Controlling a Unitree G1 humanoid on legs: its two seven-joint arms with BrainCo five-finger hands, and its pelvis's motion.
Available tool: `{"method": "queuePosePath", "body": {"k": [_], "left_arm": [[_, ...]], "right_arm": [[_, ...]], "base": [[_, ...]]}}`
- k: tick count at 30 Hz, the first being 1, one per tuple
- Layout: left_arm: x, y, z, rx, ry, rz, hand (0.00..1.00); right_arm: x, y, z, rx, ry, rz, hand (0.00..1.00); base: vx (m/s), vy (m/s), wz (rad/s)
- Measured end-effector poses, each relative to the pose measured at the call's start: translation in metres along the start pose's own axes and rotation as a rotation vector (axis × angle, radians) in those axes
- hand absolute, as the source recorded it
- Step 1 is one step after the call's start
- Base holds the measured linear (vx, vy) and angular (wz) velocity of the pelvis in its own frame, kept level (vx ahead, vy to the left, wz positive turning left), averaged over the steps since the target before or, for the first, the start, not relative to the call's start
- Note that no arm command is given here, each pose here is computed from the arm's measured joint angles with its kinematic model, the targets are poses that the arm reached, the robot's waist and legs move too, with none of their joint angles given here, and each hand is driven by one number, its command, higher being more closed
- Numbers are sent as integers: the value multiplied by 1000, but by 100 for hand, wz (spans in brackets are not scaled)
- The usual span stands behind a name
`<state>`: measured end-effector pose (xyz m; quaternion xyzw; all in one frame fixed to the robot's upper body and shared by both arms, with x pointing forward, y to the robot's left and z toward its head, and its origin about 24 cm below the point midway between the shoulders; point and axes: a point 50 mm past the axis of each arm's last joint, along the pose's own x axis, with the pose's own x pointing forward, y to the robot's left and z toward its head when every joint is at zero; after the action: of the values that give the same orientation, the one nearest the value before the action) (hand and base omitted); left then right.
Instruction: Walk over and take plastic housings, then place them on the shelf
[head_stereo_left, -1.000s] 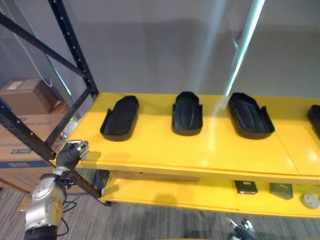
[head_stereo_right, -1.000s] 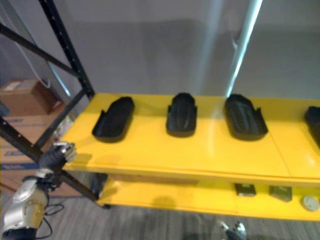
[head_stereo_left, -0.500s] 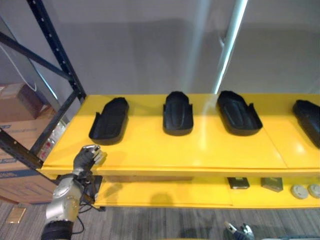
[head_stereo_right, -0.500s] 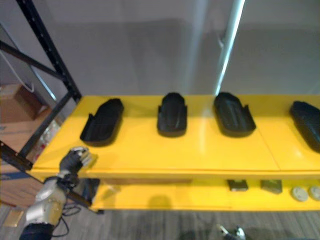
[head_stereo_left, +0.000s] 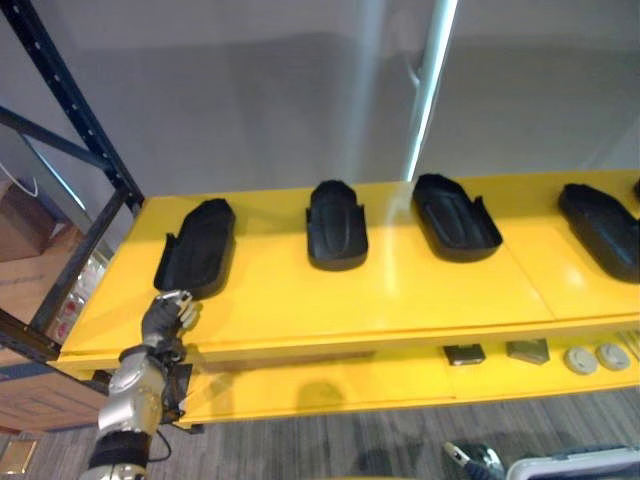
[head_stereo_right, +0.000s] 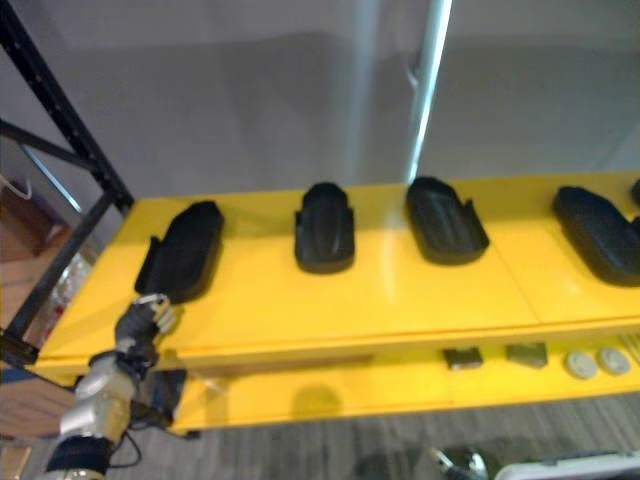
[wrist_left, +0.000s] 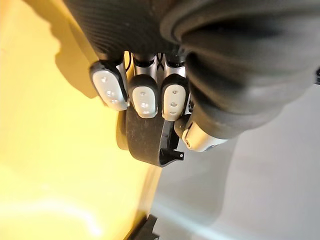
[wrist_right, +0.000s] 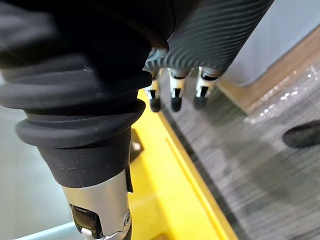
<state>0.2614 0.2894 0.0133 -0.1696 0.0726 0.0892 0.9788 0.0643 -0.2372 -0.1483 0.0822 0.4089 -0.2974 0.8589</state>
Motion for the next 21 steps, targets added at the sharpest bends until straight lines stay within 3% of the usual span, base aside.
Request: {"method": "queuePosePath", "body": {"k": [21], "left_arm": [[16, 14, -2, -30, 38, 140, 100]], "right_arm": [[1, -2, 3, -89, -11, 34, 0]], "base": [[-16, -3, -4]]}}
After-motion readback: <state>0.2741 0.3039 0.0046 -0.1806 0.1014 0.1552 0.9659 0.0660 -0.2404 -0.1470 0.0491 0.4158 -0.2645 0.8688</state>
